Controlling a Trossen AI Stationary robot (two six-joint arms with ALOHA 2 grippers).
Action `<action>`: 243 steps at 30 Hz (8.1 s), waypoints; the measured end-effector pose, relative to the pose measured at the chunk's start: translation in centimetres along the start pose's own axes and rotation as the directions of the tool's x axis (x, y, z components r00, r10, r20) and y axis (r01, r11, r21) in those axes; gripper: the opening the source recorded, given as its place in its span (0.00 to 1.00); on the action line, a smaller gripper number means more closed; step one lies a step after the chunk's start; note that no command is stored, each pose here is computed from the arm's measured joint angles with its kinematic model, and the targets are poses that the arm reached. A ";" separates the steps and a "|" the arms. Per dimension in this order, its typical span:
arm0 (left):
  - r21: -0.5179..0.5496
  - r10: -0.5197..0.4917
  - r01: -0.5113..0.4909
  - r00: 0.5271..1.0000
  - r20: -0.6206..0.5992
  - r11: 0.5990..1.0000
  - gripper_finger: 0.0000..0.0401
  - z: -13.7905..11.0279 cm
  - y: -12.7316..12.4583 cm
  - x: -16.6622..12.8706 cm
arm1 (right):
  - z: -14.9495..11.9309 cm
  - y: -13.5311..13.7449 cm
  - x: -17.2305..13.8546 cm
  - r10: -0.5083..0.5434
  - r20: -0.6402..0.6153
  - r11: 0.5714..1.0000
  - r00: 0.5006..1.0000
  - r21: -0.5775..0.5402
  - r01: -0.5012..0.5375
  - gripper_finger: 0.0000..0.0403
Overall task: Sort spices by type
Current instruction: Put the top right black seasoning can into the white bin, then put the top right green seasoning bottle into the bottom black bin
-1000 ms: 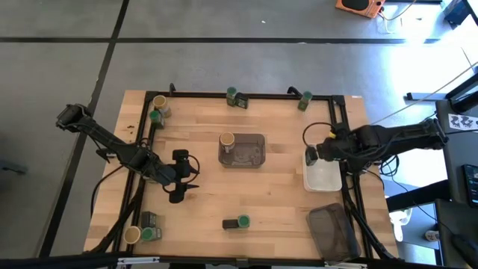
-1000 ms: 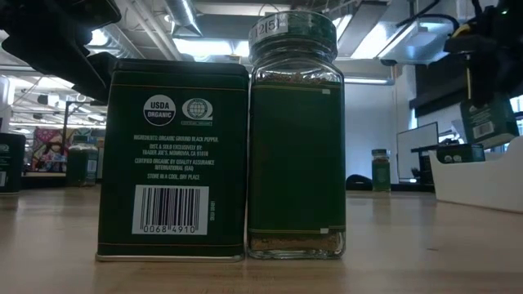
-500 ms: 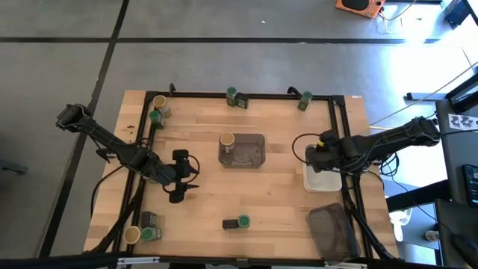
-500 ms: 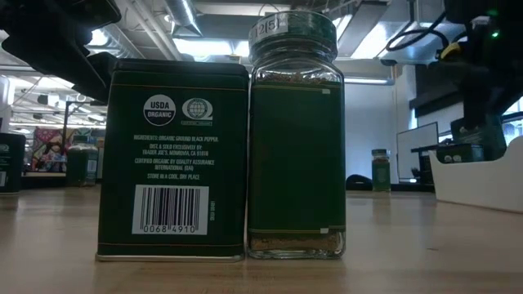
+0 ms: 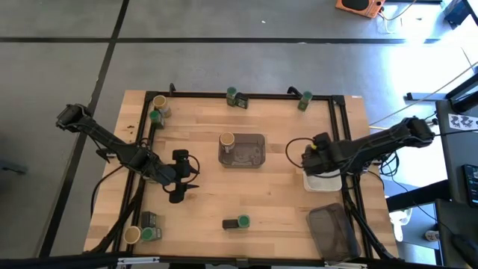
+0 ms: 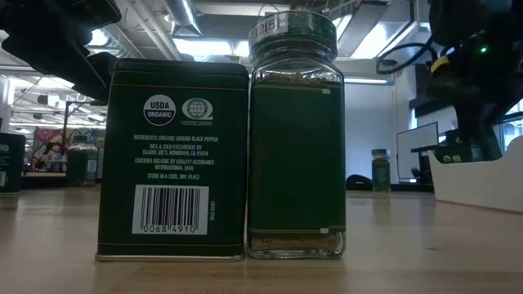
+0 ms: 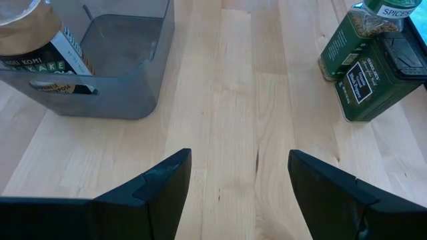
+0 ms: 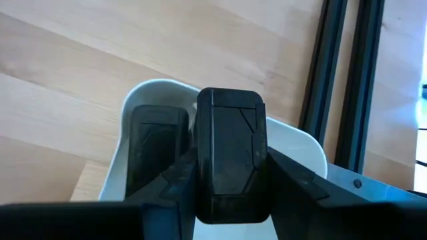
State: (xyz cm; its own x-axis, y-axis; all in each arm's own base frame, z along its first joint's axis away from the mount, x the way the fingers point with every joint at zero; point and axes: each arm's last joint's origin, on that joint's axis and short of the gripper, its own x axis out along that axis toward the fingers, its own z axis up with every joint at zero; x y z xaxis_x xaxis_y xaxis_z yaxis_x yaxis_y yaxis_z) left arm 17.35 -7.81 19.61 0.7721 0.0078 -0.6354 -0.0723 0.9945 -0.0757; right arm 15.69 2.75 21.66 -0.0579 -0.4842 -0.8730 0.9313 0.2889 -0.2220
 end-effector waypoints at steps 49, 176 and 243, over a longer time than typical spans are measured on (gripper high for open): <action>0.003 0.000 0.000 1.000 0.001 1.000 0.62 0.0 0.0 0.0 | 2.1 -0.2 -3.4 0.058 0.116 0.998 0.991 -0.044 -0.054 0.77; 0.074 0.117 -0.137 0.966 0.230 0.988 0.62 3.1 2.1 0.6 | 9.8 3.9 -2.6 0.539 0.120 0.779 0.834 -0.447 -0.439 0.52; 0.153 0.117 -0.156 0.965 0.235 0.976 0.61 3.1 2.2 0.6 | -15.1 0.0 -9.0 0.513 -0.170 0.855 0.841 0.017 -0.518 0.52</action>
State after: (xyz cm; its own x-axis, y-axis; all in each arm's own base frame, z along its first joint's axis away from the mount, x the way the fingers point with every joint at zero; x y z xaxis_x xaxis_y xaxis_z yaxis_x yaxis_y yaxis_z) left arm 19.59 -5.33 21.49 0.8851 0.1487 -0.4411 -0.0941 0.9852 0.1432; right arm 10.75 19.59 22.96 0.3677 -0.1189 -0.9223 0.8328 0.4835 0.2697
